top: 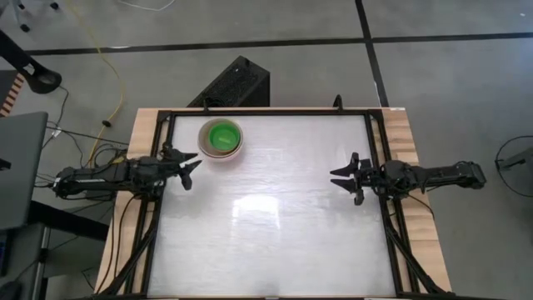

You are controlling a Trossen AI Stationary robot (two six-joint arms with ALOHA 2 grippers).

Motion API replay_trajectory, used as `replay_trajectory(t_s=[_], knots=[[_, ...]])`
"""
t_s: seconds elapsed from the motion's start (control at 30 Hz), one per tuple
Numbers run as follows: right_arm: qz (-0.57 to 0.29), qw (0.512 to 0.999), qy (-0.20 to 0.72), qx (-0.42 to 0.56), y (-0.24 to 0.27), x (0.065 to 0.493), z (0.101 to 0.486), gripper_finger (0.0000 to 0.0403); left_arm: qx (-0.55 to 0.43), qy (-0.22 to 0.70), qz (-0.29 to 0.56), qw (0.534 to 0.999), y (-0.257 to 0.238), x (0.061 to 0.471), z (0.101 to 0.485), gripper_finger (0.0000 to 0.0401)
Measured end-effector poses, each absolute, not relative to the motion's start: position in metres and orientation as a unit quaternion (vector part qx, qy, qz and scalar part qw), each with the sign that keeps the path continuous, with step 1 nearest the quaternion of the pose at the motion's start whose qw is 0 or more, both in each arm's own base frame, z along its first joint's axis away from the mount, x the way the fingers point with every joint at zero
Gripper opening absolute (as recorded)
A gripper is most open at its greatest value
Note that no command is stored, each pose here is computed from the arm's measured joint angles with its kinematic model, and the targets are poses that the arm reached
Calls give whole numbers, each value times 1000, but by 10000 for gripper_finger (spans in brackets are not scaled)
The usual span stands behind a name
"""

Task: Nest bowls inside each other
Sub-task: Return to Home Position

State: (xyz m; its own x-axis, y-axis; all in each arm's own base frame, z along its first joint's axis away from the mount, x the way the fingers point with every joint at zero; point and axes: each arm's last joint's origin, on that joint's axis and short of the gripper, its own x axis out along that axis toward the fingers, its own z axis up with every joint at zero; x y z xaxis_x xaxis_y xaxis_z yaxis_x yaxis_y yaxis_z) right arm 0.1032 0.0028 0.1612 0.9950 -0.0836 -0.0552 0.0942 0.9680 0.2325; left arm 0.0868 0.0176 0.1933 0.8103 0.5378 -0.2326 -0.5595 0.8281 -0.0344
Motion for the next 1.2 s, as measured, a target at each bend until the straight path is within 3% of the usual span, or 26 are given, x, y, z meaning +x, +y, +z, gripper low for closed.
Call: replay_trajectory(t_s=[0.2,1.2], knots=[[-45,992,23,118,3,103,161,166,-32,194,293,936,17,81,177,128],[-45,992,23,119,3,103,161,166,-45,190,291,937,17,81,177,128]])
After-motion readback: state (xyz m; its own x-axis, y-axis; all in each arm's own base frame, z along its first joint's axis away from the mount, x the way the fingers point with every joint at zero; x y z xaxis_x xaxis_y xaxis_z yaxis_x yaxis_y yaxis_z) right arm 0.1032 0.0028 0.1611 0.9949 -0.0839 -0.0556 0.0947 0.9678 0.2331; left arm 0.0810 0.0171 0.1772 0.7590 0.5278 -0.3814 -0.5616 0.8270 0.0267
